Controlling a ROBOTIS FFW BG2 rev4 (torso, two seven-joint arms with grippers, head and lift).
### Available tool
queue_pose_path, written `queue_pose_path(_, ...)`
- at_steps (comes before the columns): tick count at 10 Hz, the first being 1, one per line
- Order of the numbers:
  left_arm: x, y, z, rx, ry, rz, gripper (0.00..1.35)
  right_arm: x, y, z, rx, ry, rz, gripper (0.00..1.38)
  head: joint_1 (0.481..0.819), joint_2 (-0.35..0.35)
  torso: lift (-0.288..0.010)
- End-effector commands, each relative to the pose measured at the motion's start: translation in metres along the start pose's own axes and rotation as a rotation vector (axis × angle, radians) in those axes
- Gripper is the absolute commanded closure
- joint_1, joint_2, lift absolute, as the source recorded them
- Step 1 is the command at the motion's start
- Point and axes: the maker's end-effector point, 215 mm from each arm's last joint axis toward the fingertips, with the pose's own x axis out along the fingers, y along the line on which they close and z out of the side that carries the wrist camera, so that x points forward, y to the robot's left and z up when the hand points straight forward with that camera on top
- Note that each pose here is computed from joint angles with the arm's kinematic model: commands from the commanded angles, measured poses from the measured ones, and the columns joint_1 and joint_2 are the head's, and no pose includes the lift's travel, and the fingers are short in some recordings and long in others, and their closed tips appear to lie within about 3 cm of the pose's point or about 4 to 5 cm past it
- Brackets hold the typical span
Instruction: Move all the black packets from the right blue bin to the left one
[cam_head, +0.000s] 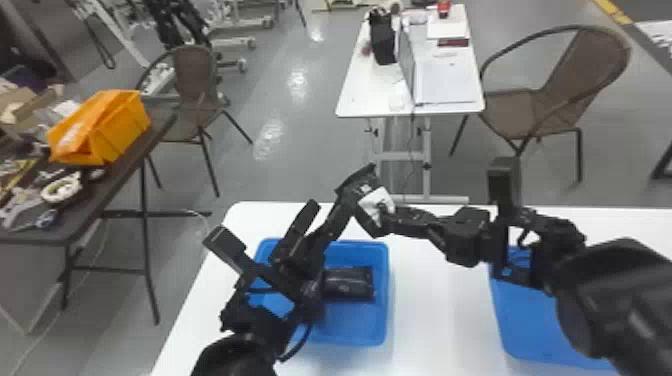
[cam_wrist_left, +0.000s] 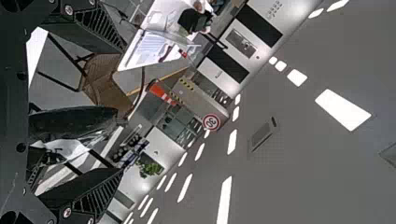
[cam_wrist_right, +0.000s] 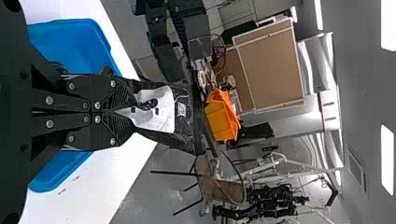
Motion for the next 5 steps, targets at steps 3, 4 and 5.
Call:
queue_pose_path(3,0.006,-0.008,-0.013,-0.027,0.042,-0.019,0.13,0.023,0.027,-0.001,0.026,0.003,0.067,1.29,0.695,0.227,0.0)
queue_pose_path(4,0.008,-0.011,-0.013,-0.027,0.042,-0.027,0.13,0.024,0.028,-0.001,0.03,0.002,0.07,1.29,0.695,0.233,0.0)
queue_pose_path(5,0.008,-0.011,-0.016,-0.033,0.052,-0.027,0.18,0.024,0.028,-0.002,0.048,-0.005,0.073,1.29,0.695,0.234,0.0)
